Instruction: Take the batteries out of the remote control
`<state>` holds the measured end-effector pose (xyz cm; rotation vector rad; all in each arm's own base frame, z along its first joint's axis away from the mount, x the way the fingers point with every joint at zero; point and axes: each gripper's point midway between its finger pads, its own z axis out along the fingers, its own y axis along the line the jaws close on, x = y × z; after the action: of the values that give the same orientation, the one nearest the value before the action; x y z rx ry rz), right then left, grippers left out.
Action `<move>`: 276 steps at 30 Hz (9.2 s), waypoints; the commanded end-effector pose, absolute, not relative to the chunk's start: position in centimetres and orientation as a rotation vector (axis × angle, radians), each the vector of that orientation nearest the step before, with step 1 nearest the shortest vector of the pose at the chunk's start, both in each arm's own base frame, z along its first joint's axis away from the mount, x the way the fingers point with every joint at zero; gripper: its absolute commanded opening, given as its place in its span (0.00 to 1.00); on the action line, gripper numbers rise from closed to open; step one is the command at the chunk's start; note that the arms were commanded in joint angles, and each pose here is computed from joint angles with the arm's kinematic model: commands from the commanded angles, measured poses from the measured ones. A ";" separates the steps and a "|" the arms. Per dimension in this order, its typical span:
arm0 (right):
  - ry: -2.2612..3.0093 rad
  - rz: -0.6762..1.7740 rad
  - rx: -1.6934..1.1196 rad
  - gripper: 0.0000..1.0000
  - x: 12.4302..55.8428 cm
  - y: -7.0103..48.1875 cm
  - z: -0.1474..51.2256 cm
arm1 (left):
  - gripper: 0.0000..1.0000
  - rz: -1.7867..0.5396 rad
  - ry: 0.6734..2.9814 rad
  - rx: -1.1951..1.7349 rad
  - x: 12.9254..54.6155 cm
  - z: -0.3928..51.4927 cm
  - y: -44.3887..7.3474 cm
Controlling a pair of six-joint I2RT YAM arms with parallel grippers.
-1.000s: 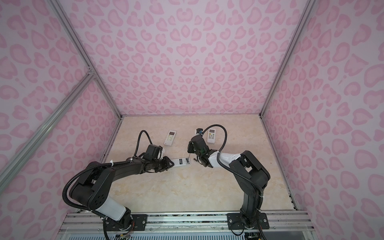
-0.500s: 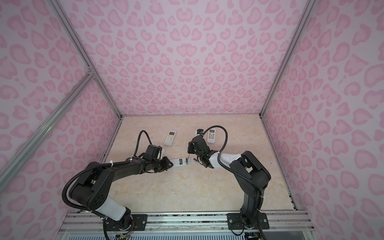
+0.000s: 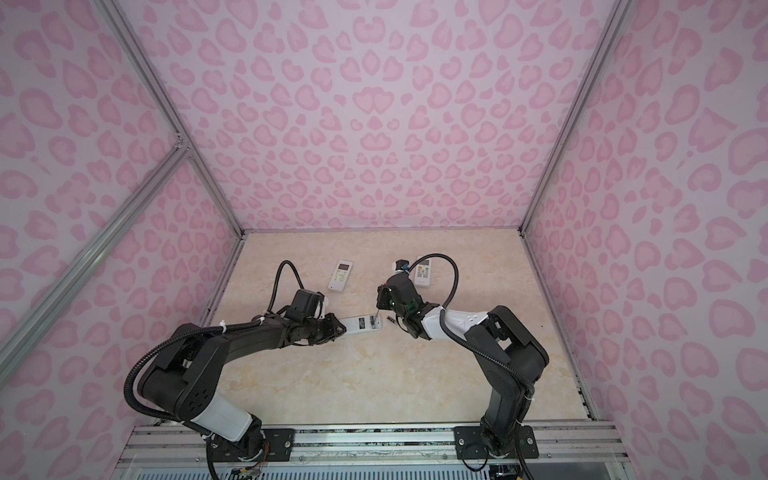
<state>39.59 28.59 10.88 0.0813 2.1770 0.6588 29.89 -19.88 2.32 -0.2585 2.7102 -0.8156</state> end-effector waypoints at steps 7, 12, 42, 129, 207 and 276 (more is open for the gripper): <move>2.142 0.663 0.021 0.00 39.5 29.4 12.1 | 0.30 -0.778 2.725 -0.245 29.9 2.0 -19.6; 2.140 0.644 -0.008 0.00 39.4 29.8 12.4 | 0.30 -0.775 2.729 -0.248 29.9 1.8 -19.5; 2.144 0.616 -0.083 0.00 40.7 31.6 13.0 | 0.30 -0.776 2.722 -0.246 29.8 2.2 -19.4; 2.756 0.253 -0.158 0.19 26.0 18.2 2.6 | 0.70 -0.129 2.590 -0.028 48.9 8.7 -14.9; 2.432 0.742 -0.085 0.49 31.6 27.5 10.4 | 0.40 -0.363 2.833 -0.031 47.8 8.6 -20.2; 2.287 0.811 -0.239 0.03 36.6 36.8 13.8 | 0.70 -0.620 2.515 -0.124 40.2 20.7 -18.5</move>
<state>36.74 38.09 14.56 -0.1266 2.2729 1.0231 40.76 -20.22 19.31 -0.1074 2.5560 -0.7073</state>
